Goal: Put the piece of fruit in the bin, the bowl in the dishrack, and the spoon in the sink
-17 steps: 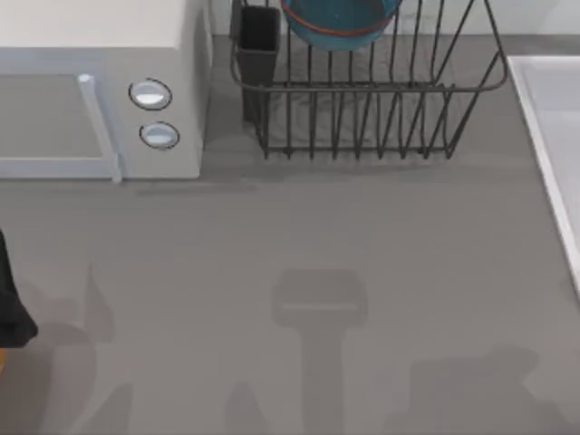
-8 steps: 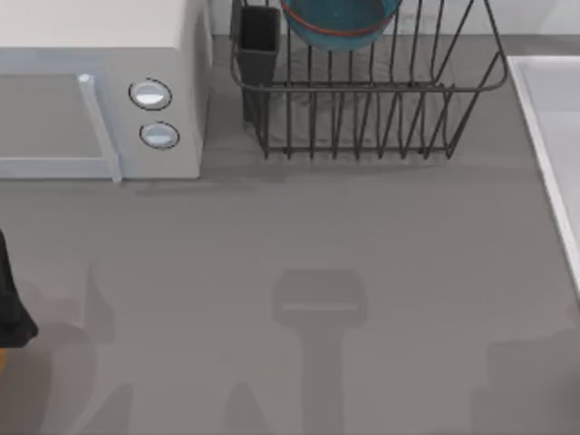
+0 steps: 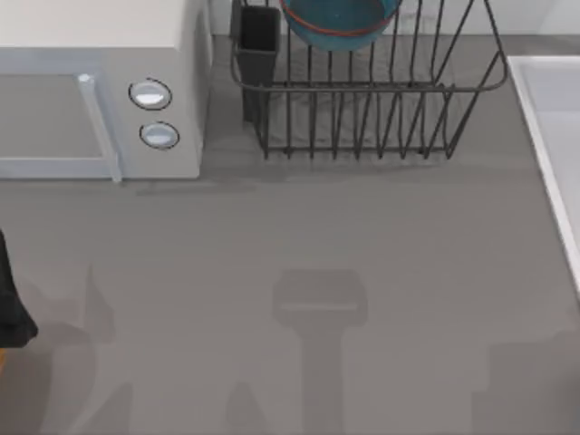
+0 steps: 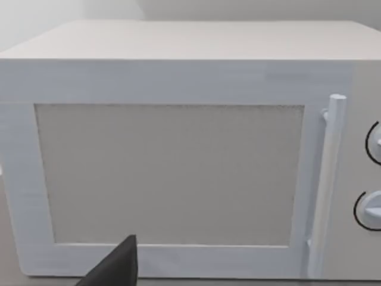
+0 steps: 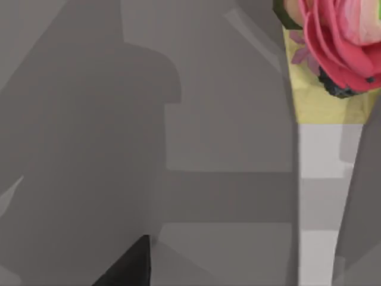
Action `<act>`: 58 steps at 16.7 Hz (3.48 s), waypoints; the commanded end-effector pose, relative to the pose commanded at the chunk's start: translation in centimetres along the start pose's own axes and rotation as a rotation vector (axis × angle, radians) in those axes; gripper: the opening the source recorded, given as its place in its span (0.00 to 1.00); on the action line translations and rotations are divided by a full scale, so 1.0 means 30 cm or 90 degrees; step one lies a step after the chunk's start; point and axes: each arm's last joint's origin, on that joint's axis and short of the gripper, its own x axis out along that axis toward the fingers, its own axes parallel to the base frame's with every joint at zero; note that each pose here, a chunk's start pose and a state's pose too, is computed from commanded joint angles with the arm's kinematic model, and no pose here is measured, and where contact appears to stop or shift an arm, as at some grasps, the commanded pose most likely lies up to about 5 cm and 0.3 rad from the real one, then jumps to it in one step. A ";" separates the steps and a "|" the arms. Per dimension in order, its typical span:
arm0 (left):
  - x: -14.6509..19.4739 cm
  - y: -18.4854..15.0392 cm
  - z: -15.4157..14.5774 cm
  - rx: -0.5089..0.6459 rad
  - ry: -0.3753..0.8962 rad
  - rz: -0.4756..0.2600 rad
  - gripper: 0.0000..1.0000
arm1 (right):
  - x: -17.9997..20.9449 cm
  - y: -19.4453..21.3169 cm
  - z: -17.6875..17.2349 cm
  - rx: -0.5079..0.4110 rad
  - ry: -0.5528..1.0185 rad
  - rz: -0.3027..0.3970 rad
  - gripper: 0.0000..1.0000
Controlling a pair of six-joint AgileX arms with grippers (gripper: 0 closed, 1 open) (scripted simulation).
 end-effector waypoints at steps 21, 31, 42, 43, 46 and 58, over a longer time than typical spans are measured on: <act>0.000 0.000 0.000 0.000 0.000 0.000 1.00 | -0.075 -0.005 0.006 0.008 -0.015 -0.001 0.00; 0.000 0.000 0.000 0.000 0.000 0.000 1.00 | -0.349 -0.009 0.011 0.006 0.002 0.015 0.00; 0.000 0.000 0.000 0.000 0.000 0.000 1.00 | -0.423 -0.052 0.058 0.007 0.013 0.027 0.00; 0.000 0.000 0.000 0.000 0.000 0.000 1.00 | -0.433 -0.077 0.085 0.006 0.022 0.035 0.00; 0.000 0.000 0.000 0.000 0.000 0.000 1.00 | -0.473 -0.178 0.197 0.002 0.040 0.049 0.00; 0.000 0.000 0.000 0.000 0.000 0.000 1.00 | -0.508 -0.591 0.690 -0.004 -0.021 -0.007 0.00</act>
